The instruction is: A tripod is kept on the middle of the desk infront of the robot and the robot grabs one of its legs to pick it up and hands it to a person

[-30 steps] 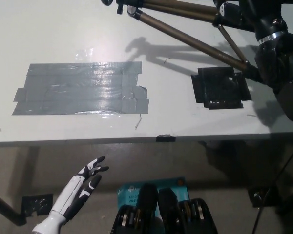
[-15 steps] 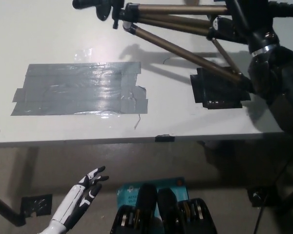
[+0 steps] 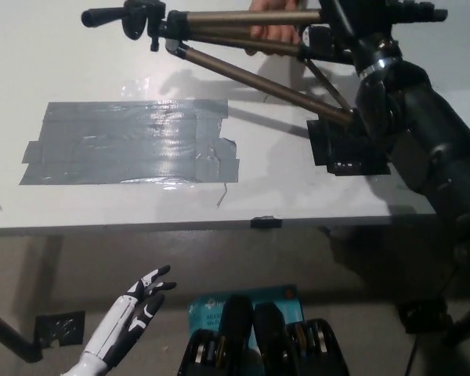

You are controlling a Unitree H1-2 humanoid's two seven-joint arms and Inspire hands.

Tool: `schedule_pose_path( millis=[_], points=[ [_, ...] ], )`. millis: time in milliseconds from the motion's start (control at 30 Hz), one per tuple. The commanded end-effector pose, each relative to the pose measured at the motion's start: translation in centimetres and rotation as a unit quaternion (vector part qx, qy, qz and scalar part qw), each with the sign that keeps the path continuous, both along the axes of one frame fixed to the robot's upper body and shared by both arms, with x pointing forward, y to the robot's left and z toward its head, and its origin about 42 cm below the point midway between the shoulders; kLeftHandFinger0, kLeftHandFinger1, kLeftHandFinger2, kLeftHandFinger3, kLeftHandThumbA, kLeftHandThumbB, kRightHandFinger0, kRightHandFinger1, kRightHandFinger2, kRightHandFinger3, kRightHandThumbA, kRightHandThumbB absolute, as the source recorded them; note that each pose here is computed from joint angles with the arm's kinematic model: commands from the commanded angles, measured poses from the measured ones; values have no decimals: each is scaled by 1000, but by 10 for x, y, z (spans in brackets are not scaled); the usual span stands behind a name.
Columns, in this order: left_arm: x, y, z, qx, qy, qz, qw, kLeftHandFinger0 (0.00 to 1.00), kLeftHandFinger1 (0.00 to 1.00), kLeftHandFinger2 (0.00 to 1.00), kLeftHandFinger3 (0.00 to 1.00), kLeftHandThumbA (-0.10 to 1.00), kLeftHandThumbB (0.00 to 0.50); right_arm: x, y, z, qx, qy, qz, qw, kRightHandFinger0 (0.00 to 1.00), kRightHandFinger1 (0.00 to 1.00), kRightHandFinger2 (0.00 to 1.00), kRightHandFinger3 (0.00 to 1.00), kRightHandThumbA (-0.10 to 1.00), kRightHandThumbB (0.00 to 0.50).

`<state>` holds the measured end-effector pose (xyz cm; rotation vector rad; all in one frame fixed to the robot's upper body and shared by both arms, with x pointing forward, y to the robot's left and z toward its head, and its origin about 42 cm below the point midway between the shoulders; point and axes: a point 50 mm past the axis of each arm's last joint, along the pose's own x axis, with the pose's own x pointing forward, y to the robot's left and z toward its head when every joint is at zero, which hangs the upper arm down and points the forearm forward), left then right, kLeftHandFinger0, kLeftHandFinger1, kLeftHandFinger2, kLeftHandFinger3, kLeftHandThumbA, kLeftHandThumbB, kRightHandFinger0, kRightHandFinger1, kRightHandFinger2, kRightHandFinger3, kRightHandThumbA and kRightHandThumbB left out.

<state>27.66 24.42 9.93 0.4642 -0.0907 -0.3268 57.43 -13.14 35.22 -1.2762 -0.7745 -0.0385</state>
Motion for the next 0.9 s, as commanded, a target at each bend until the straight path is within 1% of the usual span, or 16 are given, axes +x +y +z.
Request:
schedule_pose_path(
  millis=[0, 33, 67, 100, 167, 267, 300, 333, 367, 400, 433, 467, 500, 567, 733, 867],
  points=[
    [5, 0, 14, 8, -28, -12, 999, 977, 926, 820, 941, 1000, 188, 0, 34, 74, 3, -79, 32, 996, 0, 224, 748, 710, -100, 195],
    [5, 0, 14, 8, -29, -12, 999, 975, 925, 818, 940, 1000, 188, 0, 36, 74, -1, -78, 32, 996, 0, 225, 736, 667, -100, 201],
    [5, 0, 14, 9, -28, -11, 1000, 974, 925, 817, 941, 1000, 190, 2, 38, 74, -9, -76, 30, 997, 0, 212, 701, 571, -100, 227],
    [5, 0, 15, 12, -29, -11, 999, 964, 920, 816, 944, 1000, 189, 3, 39, 75, -16, -71, 26, 997, 0, 204, 688, 527, -100, 237],
    [6, -1, 15, 12, -31, -12, 999, 949, 914, 818, 946, 1000, 193, 4, 40, 77, -22, -69, 22, 997, 0, 189, 674, 494, -100, 247],
    [7, -2, 16, 10, -31, -14, 999, 945, 913, 819, 948, 1000, 200, 7, 40, 81, -28, -58, 14, 998, 0, 195, 687, 510, -100, 231],
    [8, -2, 17, 10, -32, -14, 999, 944, 912, 818, 948, 1000, 198, 7, 40, 83, -30, -56, 11, 998, 0, 194, 677, 506, -100, 238],
    [9, -1, 17, 12, -35, -16, 999, 943, 909, 817, 947, 1000, 198, 8, 41, 85, -37, -52, 4, 998, 13, 236, 719, 542, -91, 247],
    [10, -1, 18, 13, -35, -16, 999, 943, 908, 816, 947, 1000, 199, 8, 41, 85, -39, -50, 1, 998, 3, 208, 631, 496, -84, 248],
    [10, -1, 18, 14, -34, -16, 999, 942, 906, 814, 946, 1000, 203, 9, 41, 86, -41, -40, -4, 998, 64, 289, 688, 624, 114, 265],
    [10, -1, 18, 15, -37, -16, 999, 937, 901, 808, 944, 1000, 194, 12, 43, 88, -46, 7, -12, 999, 485, 737, 1000, 984, 361, 322],
    [11, -1, 17, 16, -38, -17, 999, 931, 893, 800, 941, 1000, 189, 13, 43, 89, -49, 36, -13, 998, 906, 1000, 1000, 1000, 521, 447],
    [11, -1, 17, 14, -38, -18, 999, 922, 883, 796, 938, 1000, 197, 15, 44, 88, -54, 81, -14, 995, 1000, 1000, 1000, 1000, 613, 497],
    [11, 0, 16, 15, -36, -19, 999, 918, 882, 797, 938, 1000, 197, 16, 44, 87, -64, 106, -18, 992, 1000, 1000, 1000, 1000, 719, 500],
    [11, 0, 16, 16, -36, -19, 999, 905, 872, 799, 939, 1000, 209, 14, 41, 93, -39, 212, 16, 976, 1000, 1000, 1000, 1000, 660, 500],
    [12, 0, 18, 16, -36, -20, 999, 891, 864, 790, 942, 1000, 187, 3, 31, 115, -14, 302, 65, 951, 1000, 1000, 1000, 1000, 763, 500]
  ],
)
